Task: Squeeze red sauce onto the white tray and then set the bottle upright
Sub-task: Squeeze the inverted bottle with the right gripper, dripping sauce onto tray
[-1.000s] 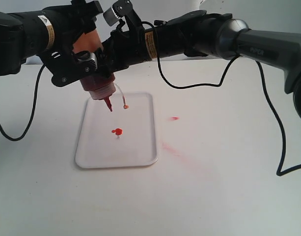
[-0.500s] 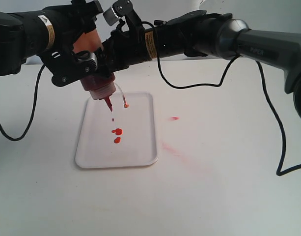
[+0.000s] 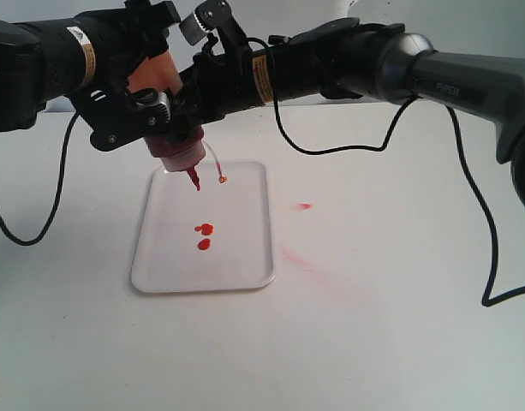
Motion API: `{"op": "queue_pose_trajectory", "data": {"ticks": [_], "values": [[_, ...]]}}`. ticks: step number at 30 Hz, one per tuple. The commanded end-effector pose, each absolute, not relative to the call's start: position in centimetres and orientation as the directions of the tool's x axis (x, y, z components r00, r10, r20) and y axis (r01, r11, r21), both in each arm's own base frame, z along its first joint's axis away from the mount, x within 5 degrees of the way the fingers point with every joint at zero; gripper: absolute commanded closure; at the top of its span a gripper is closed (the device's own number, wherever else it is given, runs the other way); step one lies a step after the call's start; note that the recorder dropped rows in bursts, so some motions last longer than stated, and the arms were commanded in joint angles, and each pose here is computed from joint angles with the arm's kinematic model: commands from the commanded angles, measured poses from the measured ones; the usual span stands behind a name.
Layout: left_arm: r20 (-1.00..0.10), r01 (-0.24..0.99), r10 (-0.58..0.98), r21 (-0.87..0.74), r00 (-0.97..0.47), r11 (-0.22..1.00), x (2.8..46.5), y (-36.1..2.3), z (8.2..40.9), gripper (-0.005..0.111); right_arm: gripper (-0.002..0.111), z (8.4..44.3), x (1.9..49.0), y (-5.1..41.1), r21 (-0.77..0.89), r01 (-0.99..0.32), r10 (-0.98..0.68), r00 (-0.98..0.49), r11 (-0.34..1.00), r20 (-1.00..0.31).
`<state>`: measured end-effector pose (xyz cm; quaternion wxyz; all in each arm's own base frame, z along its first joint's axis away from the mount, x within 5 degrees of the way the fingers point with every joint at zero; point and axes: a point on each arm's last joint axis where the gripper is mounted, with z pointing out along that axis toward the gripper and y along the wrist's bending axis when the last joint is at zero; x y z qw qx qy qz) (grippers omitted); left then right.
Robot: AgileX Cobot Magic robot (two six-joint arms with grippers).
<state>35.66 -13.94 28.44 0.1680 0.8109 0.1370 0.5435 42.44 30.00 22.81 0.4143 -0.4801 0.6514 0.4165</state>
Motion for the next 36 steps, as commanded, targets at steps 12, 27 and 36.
{"op": "queue_pose_trajectory", "data": {"ticks": [12, 27, 36], "values": [[0.836, 0.051, 0.428, 0.438, 0.343, -0.898, 35.66, -13.76, 29.19, 0.107, 0.003, 23.61, 41.89, 30.37, 0.143, -0.977, -0.273, -0.182, 0.156, -0.945], [0.836, 0.049, 0.427, 0.439, 0.345, -0.897, 35.65, -13.80, 29.18, 0.107, 0.007, 23.57, 42.27, 30.31, 0.130, -0.972, -0.271, -0.181, 0.197, -0.945], [0.835, 0.047, 0.427, 0.439, 0.347, -0.897, 35.65, -13.82, 29.17, 0.107, 0.102, 23.57, 42.31, 30.30, 0.129, -0.971, -0.271, -0.181, 0.200, -0.945]]}}
